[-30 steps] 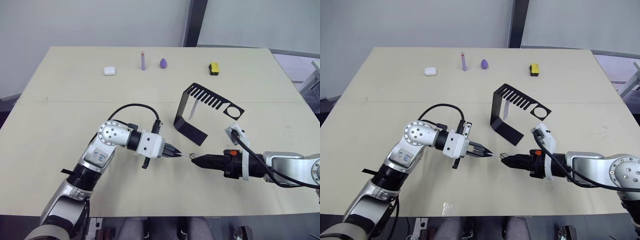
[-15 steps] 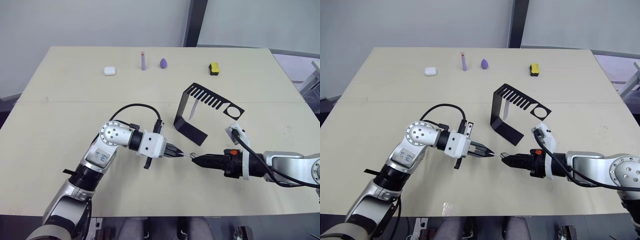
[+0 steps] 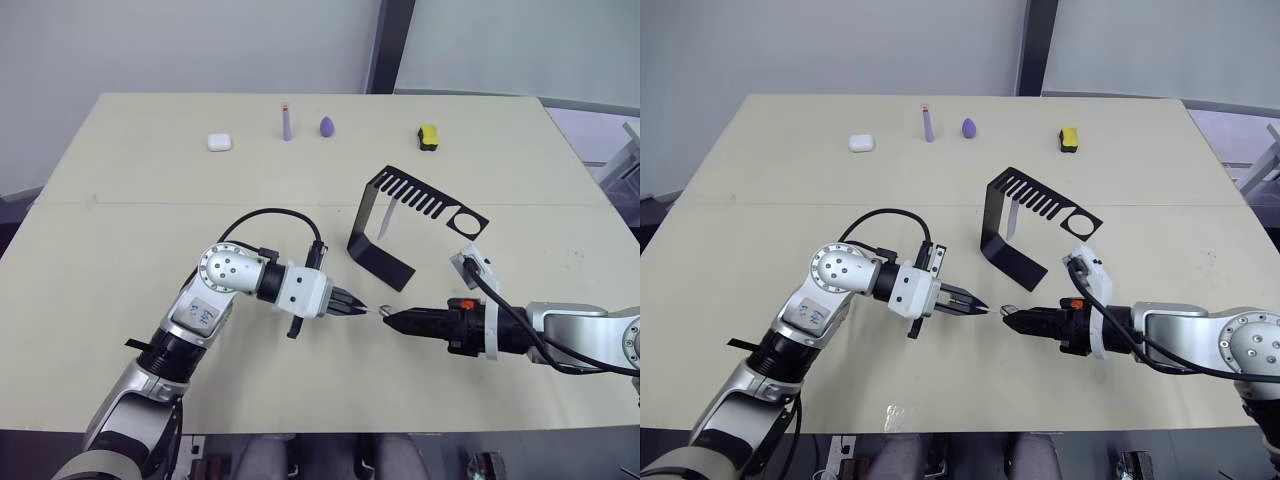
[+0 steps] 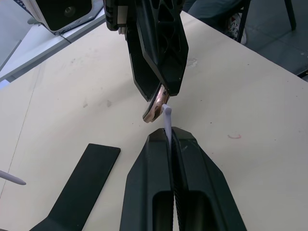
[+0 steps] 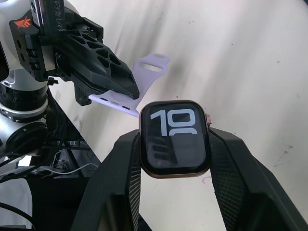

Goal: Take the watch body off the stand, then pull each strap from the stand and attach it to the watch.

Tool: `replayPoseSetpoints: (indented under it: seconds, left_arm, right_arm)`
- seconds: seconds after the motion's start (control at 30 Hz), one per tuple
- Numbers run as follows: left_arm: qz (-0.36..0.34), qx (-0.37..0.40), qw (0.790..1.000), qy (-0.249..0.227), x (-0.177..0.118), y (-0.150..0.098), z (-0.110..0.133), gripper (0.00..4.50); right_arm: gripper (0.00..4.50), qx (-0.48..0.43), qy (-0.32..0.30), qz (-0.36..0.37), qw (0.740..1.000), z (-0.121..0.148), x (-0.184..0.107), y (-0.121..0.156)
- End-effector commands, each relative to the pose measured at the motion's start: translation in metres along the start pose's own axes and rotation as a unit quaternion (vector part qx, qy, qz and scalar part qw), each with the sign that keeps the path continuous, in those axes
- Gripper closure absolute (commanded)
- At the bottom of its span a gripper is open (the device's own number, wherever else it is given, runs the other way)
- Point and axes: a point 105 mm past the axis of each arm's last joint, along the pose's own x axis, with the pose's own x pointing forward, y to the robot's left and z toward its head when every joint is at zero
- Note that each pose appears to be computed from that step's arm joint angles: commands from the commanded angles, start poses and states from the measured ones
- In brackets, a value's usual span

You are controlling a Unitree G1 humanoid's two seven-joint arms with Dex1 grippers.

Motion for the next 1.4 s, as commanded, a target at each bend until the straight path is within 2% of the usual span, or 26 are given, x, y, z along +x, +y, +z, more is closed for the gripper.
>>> replayPoseSetpoints:
  seconds: [0.03,0.83,1.4]
  left_arm:
    - [0.009,0.013,1.0,-0.007,0.0,0.0046,0.0065,4.5]
    - [0.012,0.011,1.0,0.0,-0.0015,0.0069,0.004,4.5]
    - [0.023,0.007,1.0,-0.011,-0.0006,0.014,0.0122,4.5]
  right_arm:
    - [2.99,-0.014,-0.012,0.029,0.999,0.0049,-0.0013,0.0137]
    - [2.99,-0.018,-0.013,0.027,0.999,0.0048,-0.0037,0.0141]
    - [2.99,-0.02,-0.003,0.023,1.0,0.0031,-0.0058,0.0128]
